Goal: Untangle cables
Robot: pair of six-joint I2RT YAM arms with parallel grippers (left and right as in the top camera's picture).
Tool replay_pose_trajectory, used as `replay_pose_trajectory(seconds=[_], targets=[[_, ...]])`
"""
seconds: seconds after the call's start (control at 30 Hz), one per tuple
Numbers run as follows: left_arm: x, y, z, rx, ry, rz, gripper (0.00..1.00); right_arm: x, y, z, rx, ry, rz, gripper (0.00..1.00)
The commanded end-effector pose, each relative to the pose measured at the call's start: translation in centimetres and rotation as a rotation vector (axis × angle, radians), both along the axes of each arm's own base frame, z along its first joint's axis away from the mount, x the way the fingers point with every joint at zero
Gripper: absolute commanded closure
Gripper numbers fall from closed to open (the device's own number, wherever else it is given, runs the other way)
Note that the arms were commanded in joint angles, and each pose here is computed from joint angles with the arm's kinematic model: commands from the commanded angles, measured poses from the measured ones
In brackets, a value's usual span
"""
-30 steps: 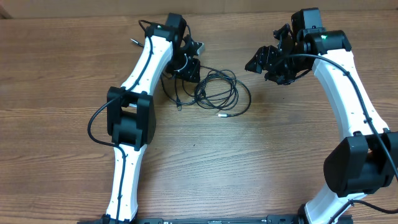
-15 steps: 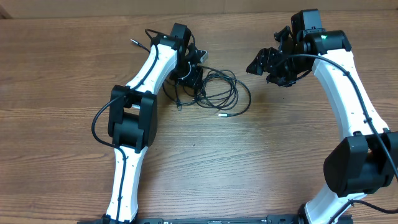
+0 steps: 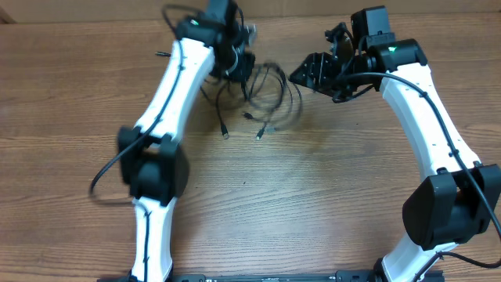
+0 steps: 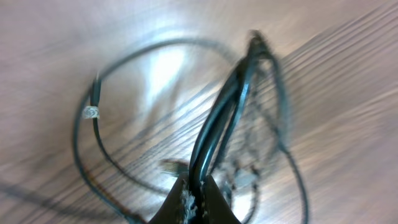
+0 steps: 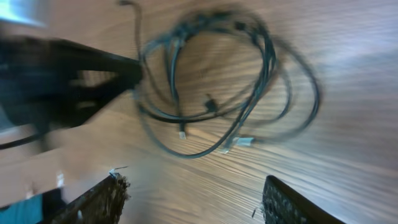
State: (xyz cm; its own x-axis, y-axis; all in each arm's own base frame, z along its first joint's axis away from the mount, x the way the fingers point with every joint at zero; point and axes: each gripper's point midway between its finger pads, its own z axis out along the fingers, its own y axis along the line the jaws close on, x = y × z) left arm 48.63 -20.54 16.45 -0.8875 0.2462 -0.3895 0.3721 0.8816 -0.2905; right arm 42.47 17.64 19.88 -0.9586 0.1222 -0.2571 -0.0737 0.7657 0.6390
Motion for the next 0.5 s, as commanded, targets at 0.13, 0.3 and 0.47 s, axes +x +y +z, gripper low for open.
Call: replay_pose_trajectory(seconds=[0.13, 0.3, 0.47], targets=[[-2.5, 1.4, 11.1, -0.109, -0.143, 0.072, 0.96, 0.2, 3.2, 3.9, 0.205, -0.031, 0.044, 0.31], [-2.9, 2.0, 10.6, -0.103, -0.104, 0.095, 0.96, 0.1, 6.0, 4.7, 0.221, -0.088, 0.091, 0.31], [-3.1, 2.0, 10.4, -0.126, -0.056, 0.163, 0.96, 0.6, 7.3, 4.4, 0.182, -0.092, 0.031, 0.31]])
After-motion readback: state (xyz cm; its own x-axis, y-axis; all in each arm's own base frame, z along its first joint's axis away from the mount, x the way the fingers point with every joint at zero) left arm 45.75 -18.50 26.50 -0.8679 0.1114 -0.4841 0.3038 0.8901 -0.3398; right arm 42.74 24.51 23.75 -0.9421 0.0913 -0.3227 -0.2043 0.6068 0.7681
